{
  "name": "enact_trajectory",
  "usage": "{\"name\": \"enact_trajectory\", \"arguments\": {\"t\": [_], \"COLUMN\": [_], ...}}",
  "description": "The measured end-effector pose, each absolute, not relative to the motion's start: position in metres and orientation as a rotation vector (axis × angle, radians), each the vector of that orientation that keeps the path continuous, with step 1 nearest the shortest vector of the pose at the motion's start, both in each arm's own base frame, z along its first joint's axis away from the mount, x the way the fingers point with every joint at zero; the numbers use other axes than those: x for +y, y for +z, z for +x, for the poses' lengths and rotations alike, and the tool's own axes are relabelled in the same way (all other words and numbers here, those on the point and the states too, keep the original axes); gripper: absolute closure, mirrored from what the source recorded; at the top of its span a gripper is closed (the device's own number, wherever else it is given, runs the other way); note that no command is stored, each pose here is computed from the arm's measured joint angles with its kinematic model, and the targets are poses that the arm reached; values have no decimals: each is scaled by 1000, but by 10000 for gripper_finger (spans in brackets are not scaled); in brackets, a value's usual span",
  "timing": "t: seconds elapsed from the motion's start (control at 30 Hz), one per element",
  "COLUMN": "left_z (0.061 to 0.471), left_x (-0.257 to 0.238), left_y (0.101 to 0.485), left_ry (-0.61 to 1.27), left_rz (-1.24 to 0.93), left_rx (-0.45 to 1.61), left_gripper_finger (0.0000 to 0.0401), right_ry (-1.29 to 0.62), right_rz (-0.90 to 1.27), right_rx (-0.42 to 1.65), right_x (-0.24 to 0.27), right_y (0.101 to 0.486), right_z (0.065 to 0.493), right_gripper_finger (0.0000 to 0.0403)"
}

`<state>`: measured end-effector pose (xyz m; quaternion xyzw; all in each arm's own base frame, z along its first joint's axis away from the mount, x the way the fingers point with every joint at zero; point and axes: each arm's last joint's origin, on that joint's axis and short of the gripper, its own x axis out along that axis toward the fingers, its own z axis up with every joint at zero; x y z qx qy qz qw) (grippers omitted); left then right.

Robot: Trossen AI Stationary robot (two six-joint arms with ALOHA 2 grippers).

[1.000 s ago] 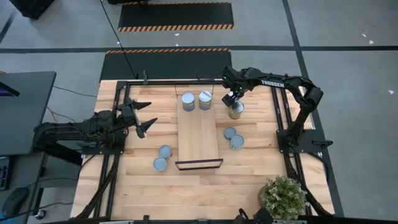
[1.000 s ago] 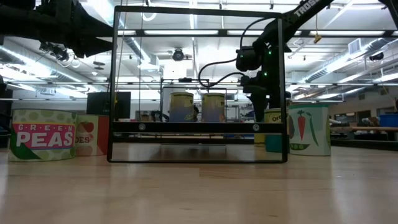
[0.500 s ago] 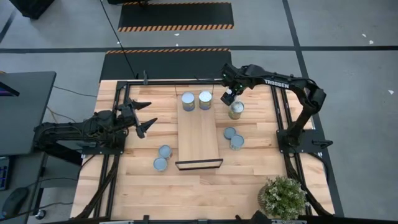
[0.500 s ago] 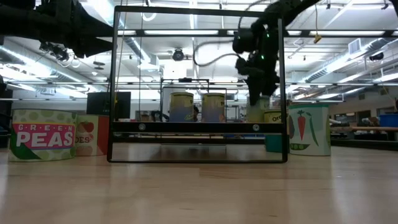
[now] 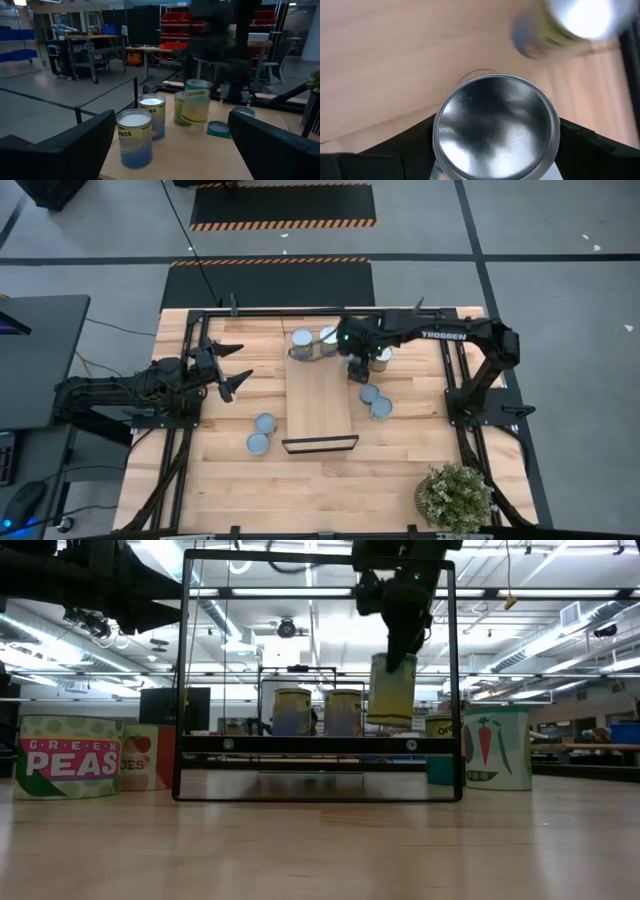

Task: Pick and place cans onto a shelf
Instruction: Put the canned carrots on the shelf

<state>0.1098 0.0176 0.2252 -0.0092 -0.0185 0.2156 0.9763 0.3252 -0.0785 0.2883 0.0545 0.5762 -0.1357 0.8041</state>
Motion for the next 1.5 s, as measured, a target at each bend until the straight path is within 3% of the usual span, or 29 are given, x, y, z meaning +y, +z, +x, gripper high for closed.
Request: {"name": "enact_trajectory", "arguments": {"t": [0.27, 0.67, 1.1, 1.5], "left_z": [110, 110, 110, 110], "left_x": [18, 18, 18, 18], "left_y": [225, 226, 225, 225], "left_ry": [434, 434, 434, 433], "left_rz": [-48, -47, -45, -47], "left_rx": [-45, -47, -41, -40], "left_gripper_finger": [8, 8, 8, 8], "right_ry": [-168, -64, -127, -332], "right_rz": [17, -68, -134, -220], "right_rx": [1173, 1310, 1370, 1415], "right_x": [-40, -45, -48, -48], "right_y": [276, 272, 266, 270], "right_z": [354, 407, 409, 401], "right_gripper_finger": [67, 70, 7, 18]}}
